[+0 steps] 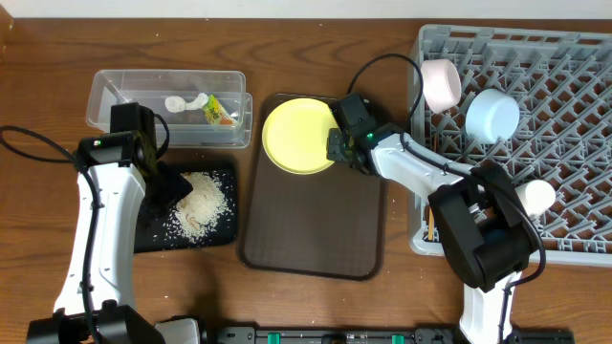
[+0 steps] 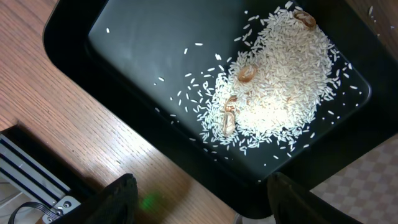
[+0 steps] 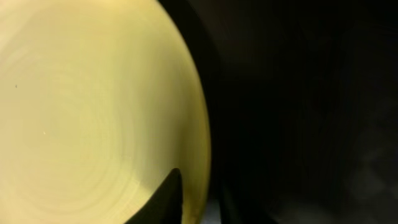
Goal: Sort waste into correct bins and load items into the dishwasher rack
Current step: 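Lift the yellow plate into the dish rack and stand it upright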
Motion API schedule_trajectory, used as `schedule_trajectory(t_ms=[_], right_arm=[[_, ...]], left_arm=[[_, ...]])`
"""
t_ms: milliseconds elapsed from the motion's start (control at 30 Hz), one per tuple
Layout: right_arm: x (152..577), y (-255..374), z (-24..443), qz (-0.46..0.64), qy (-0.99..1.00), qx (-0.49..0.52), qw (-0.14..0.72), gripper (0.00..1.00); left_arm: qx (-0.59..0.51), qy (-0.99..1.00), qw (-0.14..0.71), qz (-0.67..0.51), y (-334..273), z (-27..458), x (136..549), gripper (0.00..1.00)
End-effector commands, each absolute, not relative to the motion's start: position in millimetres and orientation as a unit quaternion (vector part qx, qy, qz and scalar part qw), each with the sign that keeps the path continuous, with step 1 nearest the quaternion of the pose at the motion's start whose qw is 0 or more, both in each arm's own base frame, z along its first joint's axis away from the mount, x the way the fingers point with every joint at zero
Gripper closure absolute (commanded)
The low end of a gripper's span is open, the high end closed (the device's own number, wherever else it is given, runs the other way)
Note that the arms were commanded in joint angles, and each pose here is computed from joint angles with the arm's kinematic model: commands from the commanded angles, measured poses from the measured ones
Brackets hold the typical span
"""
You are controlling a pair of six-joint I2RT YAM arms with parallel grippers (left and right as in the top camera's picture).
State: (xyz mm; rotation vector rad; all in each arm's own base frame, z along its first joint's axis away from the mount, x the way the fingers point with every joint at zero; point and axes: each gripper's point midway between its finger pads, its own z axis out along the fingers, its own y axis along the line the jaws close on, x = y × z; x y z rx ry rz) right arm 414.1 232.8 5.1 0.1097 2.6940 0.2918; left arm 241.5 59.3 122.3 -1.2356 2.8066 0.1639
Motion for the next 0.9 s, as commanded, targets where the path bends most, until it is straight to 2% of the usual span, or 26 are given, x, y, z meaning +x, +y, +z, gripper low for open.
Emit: schedule_trajectory(t_ms=[0, 100, 467, 667, 867], right_arm=[[415.8, 219.5, 6.9, 0.098, 0.972, 0.060, 0.207, 0.91], [418.8, 208.2, 22.9, 0.096, 0.970, 0.060, 0.215, 0.99], [418.9, 153.9, 137.2, 0.029, 0.948, 0.006, 0.318, 0.99], [398.0, 104.0, 215.9, -0.068, 0.917, -0.010, 0.392, 0.99], [367.2, 27.5, 280.1, -0.242, 0.866, 0.035, 0.437, 0.99]], left_arm=[[-0.408, 0.910, 0.038, 0.055, 61.2, 124.9, 241.5, 0.30], [-0.408, 0.911, 0.038, 0.055, 61.1, 124.8, 241.2, 0.30], [-0.408, 0.911, 0.037, 0.055, 61.1, 124.8, 241.1, 0.30], [-0.408, 0.911, 0.038, 0.055, 61.1, 124.8, 241.2, 0.30], [-0.408, 0.911, 0.038, 0.055, 61.1, 124.8, 241.2, 0.30]])
